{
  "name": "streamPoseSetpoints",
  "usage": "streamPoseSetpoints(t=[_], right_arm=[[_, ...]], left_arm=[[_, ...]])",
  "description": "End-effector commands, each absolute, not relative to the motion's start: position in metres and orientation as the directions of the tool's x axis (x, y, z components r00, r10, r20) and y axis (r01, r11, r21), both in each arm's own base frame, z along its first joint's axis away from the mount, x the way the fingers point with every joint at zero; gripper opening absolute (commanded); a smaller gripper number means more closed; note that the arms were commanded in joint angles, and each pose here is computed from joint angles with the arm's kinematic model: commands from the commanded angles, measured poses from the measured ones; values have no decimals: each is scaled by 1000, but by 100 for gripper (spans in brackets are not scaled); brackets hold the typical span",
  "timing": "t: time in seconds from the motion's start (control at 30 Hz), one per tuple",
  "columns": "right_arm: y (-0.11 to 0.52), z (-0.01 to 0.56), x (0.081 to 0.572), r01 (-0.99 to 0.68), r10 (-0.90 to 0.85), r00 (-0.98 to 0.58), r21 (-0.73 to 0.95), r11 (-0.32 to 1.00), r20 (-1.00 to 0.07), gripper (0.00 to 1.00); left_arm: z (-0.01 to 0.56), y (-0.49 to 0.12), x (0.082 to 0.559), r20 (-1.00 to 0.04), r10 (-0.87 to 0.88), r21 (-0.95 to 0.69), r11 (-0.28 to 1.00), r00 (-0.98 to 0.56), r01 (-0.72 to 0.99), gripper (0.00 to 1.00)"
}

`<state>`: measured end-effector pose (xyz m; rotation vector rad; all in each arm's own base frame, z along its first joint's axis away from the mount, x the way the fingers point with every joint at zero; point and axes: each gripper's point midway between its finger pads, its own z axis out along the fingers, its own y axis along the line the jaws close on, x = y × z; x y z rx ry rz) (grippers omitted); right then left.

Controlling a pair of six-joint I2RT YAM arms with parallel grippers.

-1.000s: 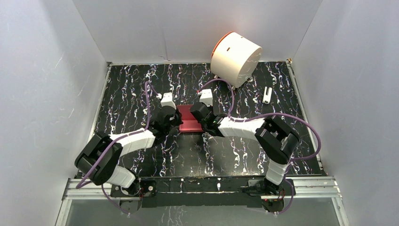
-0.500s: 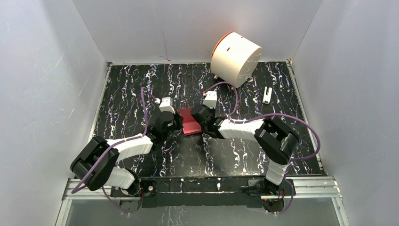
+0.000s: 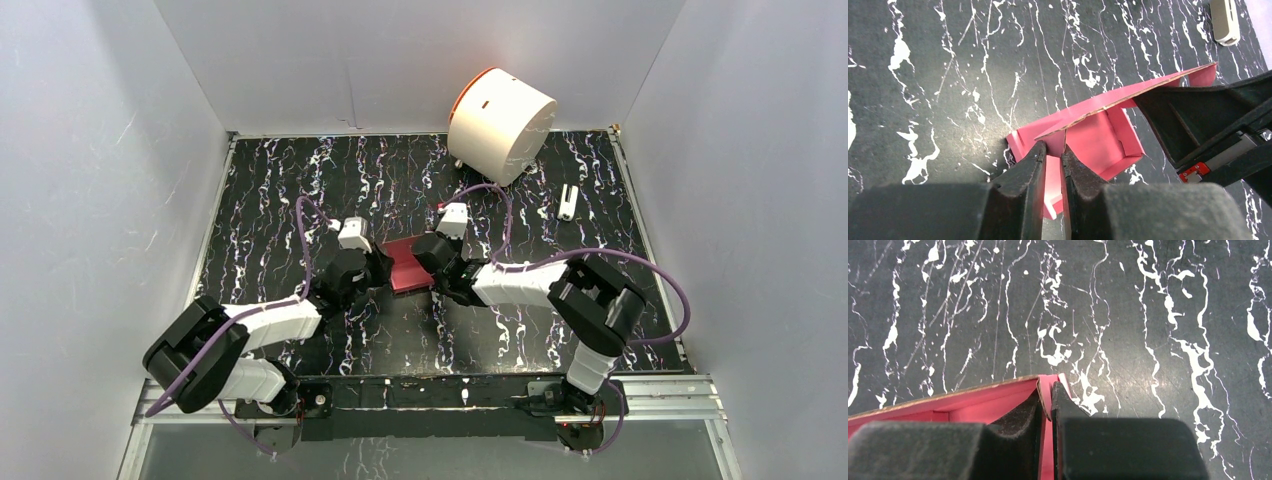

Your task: Fold the paper box

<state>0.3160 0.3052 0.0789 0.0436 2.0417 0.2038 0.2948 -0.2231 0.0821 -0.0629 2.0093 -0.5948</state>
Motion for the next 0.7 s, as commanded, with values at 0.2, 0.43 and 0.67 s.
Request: streamPoseSetpoints(t=[0.2,0.43,0.67], right_arm=[[316,90,294,-169,132,-472,236,957,-872,36],[307,105,281,-246,73,-466,208,947,-882,59],[302,121,266,-338,0,-471,180,924,-882,82]], left_arm=[[119,-239,279,-807,-353,-523,800,-473,294,26],[136,-235,264,-804,-358,-540,775,-476,329,43],[146,-220,251,-788,-368,-550,782,-493,295,57]])
